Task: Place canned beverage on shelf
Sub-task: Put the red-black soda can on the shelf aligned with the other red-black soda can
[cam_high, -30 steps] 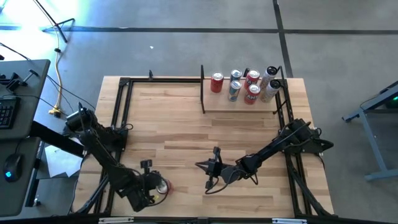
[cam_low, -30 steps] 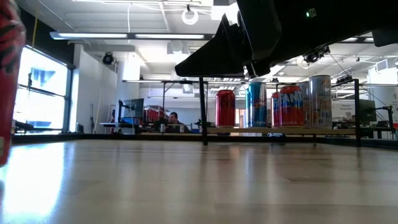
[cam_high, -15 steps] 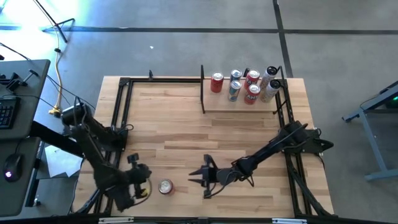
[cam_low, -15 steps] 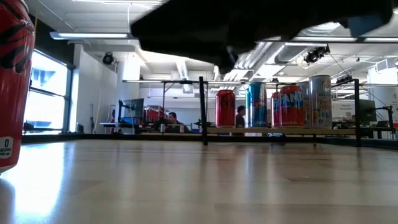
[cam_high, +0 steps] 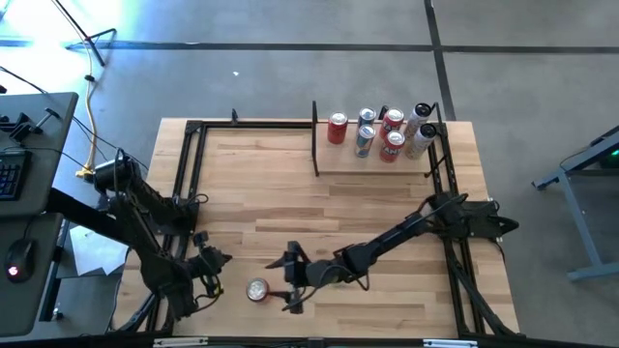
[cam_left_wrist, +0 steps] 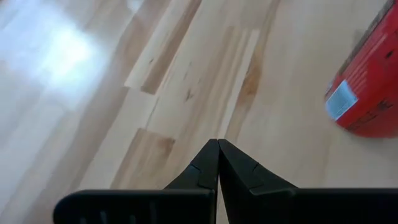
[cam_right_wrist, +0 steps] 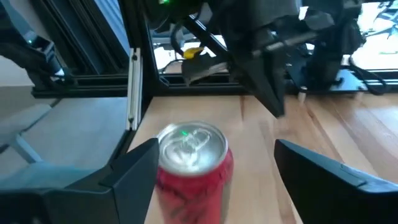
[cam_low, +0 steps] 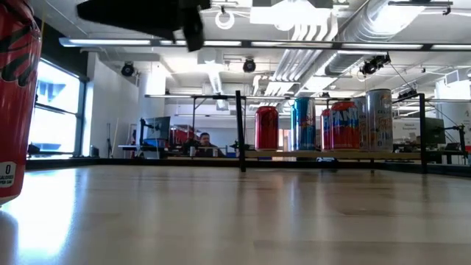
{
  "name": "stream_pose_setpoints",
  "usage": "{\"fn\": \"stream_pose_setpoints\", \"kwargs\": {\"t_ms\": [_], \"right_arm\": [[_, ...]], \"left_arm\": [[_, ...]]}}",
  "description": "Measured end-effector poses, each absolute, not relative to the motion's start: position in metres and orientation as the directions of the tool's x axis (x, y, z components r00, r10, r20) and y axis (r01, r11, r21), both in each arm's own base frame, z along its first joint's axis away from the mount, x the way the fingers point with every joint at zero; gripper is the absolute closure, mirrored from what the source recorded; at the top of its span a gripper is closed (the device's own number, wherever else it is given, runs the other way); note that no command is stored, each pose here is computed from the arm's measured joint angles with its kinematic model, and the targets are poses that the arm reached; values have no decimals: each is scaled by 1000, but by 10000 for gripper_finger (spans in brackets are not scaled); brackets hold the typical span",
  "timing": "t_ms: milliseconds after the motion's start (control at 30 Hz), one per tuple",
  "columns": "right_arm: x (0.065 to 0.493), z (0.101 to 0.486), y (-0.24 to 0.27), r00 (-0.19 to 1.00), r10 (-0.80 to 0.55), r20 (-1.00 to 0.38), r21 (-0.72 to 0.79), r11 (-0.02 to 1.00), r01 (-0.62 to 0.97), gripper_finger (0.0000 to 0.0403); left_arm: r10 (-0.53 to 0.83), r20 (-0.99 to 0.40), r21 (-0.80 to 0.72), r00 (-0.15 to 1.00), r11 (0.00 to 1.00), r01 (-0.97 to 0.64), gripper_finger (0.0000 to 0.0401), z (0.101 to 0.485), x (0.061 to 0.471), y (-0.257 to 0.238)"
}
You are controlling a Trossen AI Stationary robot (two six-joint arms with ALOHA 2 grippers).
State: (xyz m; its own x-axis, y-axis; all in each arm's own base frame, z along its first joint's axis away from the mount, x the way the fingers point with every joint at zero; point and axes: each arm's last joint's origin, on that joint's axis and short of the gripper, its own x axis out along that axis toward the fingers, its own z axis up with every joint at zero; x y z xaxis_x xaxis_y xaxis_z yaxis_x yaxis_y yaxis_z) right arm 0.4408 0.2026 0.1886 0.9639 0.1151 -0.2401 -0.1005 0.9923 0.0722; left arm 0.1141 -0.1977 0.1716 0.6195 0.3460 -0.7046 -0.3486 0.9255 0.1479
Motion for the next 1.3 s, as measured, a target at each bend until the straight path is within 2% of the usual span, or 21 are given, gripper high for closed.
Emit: {"fn": "stream_pose_setpoints", "kwargs": {"t_ms": [200,367,533,1033,1300], "right_arm": [[464,177,204,963,124,-238,69,992,-110,98],[473,174,209,955,190,-226,74,981,-178,98],[476,171,212,951,209,-227,72,978,-198,98],[477,169,209,951,194,-239,63,981,-184,98],[481,149,211,962,188,-198,56,982,-181,98]], "left_arm": [[237,-672,-4,701,946,-324,401,162,104,-176],[155,-639,-124,753,946,-300,401,156,97,-160],[123,-610,-180,783,941,-288,401,151,93,-150],[123,-600,-176,791,944,-280,401,149,93,-149],[125,-596,-176,793,943,-281,401,149,93,-149]]}}
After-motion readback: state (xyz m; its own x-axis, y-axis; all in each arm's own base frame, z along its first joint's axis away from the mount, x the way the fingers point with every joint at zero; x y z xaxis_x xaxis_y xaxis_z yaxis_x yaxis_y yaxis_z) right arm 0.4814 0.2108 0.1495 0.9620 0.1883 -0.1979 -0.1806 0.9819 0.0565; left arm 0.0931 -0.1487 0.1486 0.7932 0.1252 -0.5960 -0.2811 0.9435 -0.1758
